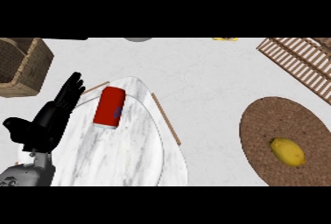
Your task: Pick the squash from the placemat and place it in the tiered shelf
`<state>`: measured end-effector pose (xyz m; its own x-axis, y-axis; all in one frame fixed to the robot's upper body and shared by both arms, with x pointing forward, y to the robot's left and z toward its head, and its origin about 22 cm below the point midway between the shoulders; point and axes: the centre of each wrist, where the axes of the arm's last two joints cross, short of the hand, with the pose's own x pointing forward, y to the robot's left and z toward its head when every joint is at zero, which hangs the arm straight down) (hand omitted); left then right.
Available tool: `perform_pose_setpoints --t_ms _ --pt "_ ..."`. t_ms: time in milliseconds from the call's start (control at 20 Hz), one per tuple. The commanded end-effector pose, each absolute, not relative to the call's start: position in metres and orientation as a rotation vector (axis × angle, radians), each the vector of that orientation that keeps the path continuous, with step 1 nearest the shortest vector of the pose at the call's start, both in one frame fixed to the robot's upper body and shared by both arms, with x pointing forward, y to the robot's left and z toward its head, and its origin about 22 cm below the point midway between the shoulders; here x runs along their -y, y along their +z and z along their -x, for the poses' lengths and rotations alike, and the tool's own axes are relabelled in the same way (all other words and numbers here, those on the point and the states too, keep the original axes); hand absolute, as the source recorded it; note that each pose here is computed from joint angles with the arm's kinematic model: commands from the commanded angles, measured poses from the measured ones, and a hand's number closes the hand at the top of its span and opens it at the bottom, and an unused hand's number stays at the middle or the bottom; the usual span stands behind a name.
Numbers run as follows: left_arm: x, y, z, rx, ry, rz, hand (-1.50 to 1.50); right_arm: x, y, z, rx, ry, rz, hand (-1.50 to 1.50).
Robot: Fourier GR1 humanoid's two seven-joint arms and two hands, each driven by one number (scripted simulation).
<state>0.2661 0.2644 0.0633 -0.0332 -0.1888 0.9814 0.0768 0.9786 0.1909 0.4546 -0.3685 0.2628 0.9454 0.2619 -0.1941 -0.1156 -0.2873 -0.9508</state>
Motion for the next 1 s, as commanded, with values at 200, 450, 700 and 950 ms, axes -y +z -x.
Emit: perform_pose_setpoints --t_ms 200,450,700,950 --pt "-0.261 0.054 -0.265 1.594 -0.208 -0.088 0.00 0.353 0.313 -0.455 0.219 0.129 1.929 -1.50" --pt "-0.263 0.072 -0.267 1.590 -0.225 -0.070 0.00 0.349 0.355 -0.447 0.454 -0.096 1.971 -1.50" --pt "-0.263 0.060 -0.266 1.584 -0.217 -0.075 0.00 0.327 0.410 -0.437 0.588 -0.361 1.971 -1.50" --pt "-0.274 0.059 -0.269 1.570 -0.209 -0.119 0.00 0.329 0.467 -0.408 0.763 -0.682 1.869 -1.50"
